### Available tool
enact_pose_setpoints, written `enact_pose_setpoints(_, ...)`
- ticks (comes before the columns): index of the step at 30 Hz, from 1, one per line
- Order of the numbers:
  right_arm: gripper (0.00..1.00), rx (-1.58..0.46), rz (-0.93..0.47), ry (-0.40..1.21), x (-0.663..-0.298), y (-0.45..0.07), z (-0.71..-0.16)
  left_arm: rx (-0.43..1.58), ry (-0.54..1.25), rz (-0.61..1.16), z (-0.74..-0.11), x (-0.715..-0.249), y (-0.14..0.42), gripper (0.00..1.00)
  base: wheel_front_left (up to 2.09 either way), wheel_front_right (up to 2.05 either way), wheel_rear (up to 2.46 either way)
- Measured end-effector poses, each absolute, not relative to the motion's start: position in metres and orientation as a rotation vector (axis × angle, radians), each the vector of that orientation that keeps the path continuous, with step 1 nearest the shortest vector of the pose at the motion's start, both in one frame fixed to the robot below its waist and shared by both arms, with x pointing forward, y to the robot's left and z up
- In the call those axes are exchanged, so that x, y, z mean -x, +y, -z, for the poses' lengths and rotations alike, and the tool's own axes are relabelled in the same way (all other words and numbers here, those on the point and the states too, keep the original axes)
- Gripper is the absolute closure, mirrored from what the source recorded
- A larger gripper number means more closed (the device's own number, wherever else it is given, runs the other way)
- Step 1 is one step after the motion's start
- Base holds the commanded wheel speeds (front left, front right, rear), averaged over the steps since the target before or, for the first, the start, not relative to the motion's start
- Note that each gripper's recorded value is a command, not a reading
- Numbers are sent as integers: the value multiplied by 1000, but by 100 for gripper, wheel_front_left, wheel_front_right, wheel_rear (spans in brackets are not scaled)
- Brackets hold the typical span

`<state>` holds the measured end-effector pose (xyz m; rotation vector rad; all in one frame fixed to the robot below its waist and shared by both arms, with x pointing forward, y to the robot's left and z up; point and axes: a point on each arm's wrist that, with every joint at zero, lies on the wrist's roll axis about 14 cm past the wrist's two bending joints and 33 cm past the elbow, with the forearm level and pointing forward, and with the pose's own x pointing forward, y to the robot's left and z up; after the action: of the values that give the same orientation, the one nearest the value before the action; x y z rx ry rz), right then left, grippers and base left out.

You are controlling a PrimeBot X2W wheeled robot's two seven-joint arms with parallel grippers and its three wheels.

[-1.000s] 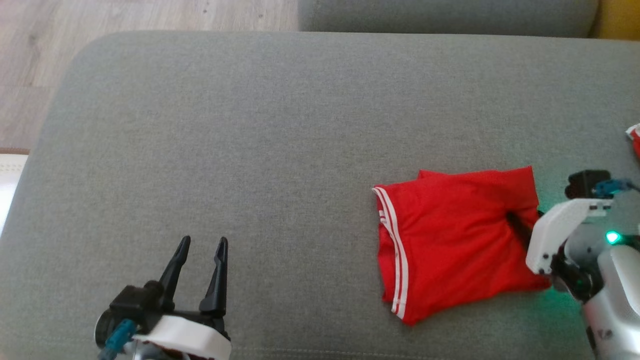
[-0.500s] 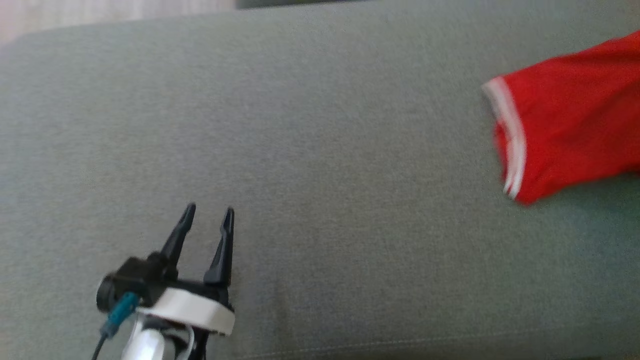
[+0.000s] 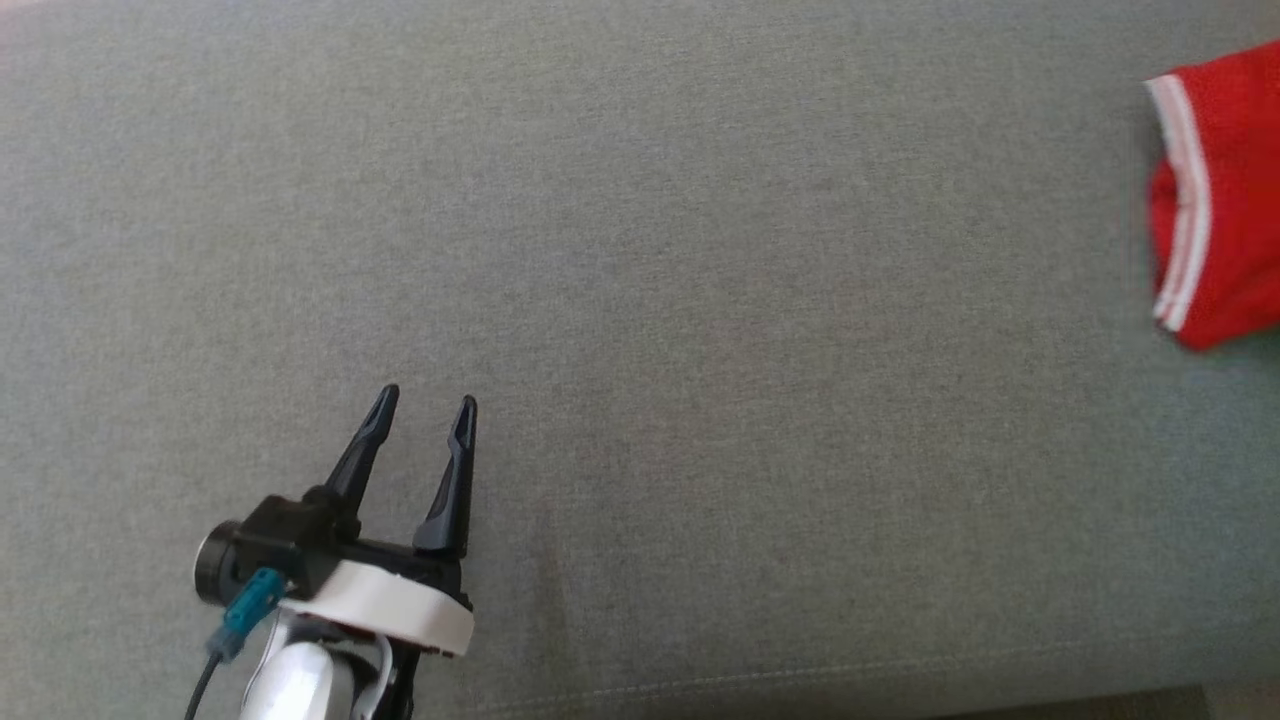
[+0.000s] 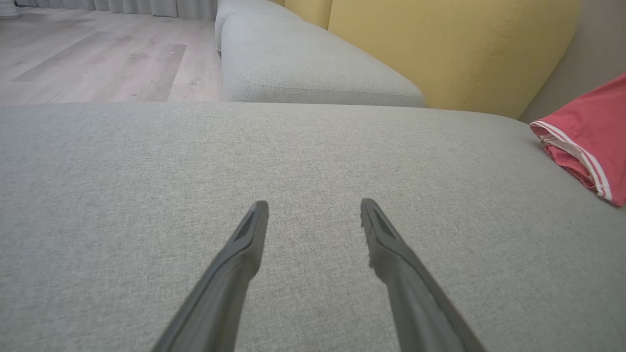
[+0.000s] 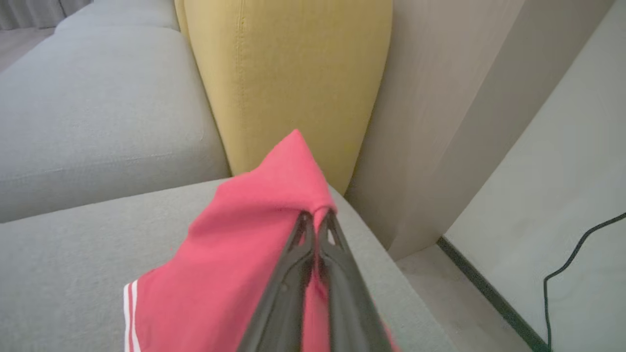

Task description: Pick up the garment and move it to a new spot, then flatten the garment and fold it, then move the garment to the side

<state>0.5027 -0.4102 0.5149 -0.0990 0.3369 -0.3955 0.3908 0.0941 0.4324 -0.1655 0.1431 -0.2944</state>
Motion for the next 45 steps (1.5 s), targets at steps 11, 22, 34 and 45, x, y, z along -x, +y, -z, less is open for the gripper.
enact_pose_setpoints(11,0,255,352,-5,-504,-377,-574,161,88,247,-452,-386,108,0,0,0,0)
enact_pose_setpoints(22,0,167,65,-16,-412,-253,-526,176,67,102,-463,-353,143,0,0,0,0)
enact_pose_setpoints(34,0,18,-61,59,-360,-188,-473,159,95,0,-452,-322,170,0,0,0,0)
enact_pose_setpoints(45,100,-15,-102,144,-339,-169,-439,180,82,41,-456,-317,162,100,0,0,0)
